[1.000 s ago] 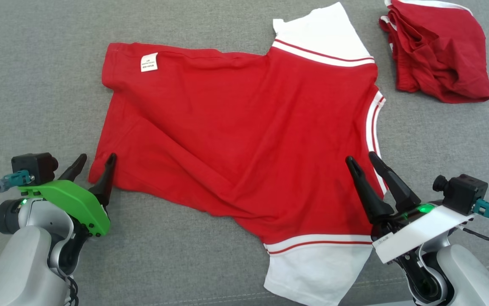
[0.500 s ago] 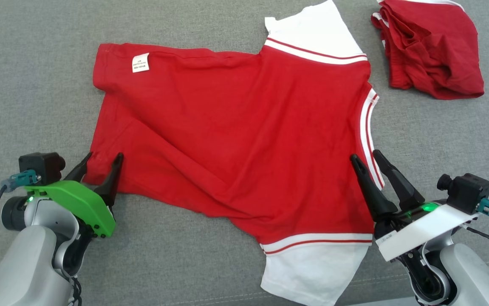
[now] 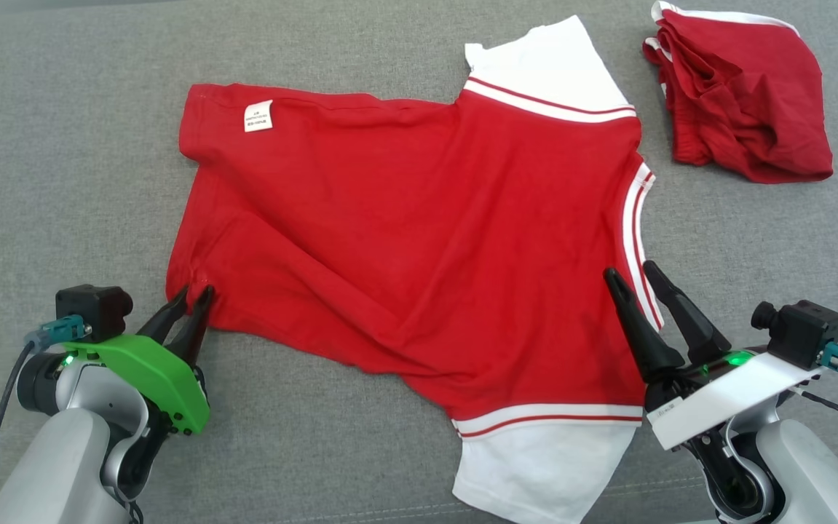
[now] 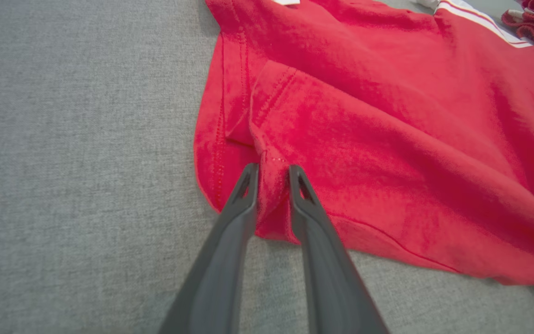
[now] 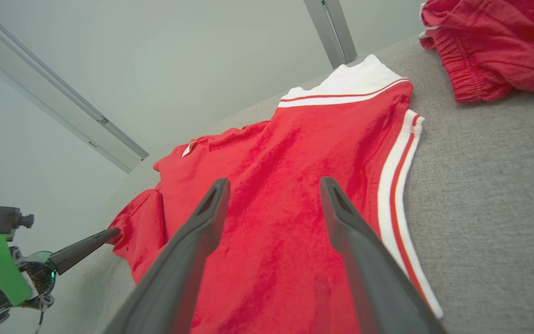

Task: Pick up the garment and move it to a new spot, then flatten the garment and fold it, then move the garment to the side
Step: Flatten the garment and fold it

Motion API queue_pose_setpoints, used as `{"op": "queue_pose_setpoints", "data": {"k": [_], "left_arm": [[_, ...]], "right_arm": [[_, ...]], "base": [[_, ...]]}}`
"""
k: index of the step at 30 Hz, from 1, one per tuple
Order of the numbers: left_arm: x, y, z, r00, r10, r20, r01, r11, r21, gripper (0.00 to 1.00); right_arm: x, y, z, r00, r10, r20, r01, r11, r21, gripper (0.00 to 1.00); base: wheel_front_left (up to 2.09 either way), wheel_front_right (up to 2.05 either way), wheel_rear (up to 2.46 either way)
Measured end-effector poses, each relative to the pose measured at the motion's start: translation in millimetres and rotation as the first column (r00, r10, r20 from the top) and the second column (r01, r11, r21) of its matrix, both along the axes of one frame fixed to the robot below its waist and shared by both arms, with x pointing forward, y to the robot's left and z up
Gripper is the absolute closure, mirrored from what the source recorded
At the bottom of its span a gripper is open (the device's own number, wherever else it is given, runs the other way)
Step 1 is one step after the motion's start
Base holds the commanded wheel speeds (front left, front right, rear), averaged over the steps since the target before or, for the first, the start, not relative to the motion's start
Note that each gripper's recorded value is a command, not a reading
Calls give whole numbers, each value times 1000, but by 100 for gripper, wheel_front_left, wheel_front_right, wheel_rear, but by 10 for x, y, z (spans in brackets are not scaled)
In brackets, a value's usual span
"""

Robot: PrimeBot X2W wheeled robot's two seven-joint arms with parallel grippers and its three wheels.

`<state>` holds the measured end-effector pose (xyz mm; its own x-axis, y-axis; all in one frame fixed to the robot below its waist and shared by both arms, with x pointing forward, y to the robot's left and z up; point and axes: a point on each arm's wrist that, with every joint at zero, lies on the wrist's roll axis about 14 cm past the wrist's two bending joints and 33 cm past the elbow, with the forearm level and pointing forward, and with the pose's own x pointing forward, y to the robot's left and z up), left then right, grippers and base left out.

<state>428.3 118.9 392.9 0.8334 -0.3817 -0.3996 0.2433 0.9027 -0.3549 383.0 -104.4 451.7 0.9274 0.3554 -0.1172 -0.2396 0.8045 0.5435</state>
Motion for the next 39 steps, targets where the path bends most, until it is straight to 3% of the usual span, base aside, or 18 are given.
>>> {"op": "queue_pose_setpoints", "data": {"k": [2, 4, 13, 18, 23, 33, 39], "left_arm": [[-6, 25, 21, 1000, 1, 6, -1, 1000, 7, 80], [-9, 32, 46, 1000, 3, 13, -3, 1000, 6, 100], [106, -13, 305, 992, 64, 105, -54, 994, -93, 100], [305, 220, 623, 955, 197, 220, -156, 969, -190, 100], [395, 276, 783, 929, 240, 282, -181, 958, -222, 100], [392, 159, 811, 929, 223, 296, -153, 958, -241, 100], [329, 99, 803, 932, 224, 286, -150, 954, -258, 100]], "right_arm": [[-10, 17, 13, 1000, 5, 3, -5, 1000, 1, 0], [-23, 35, 24, 1000, 11, 5, -11, 1000, 1, 0], [-345, 142, -256, 987, 104, -123, -109, 994, -31, 0], [-547, 134, -385, 971, 142, -195, -152, 988, -38, 0], [-795, 77, -553, 941, 167, -294, -187, 981, -43, 0], [-1006, 49, -745, 903, 181, -389, -214, 976, -42, 0], [-917, 5, -862, 896, 147, -419, -174, 984, -26, 0]], "base": [[0, 0, 0], [0, 0, 0], [0, 0, 0], [0, 0, 0], [0, 0, 0], [0, 0, 0], [0, 0, 0]]}}
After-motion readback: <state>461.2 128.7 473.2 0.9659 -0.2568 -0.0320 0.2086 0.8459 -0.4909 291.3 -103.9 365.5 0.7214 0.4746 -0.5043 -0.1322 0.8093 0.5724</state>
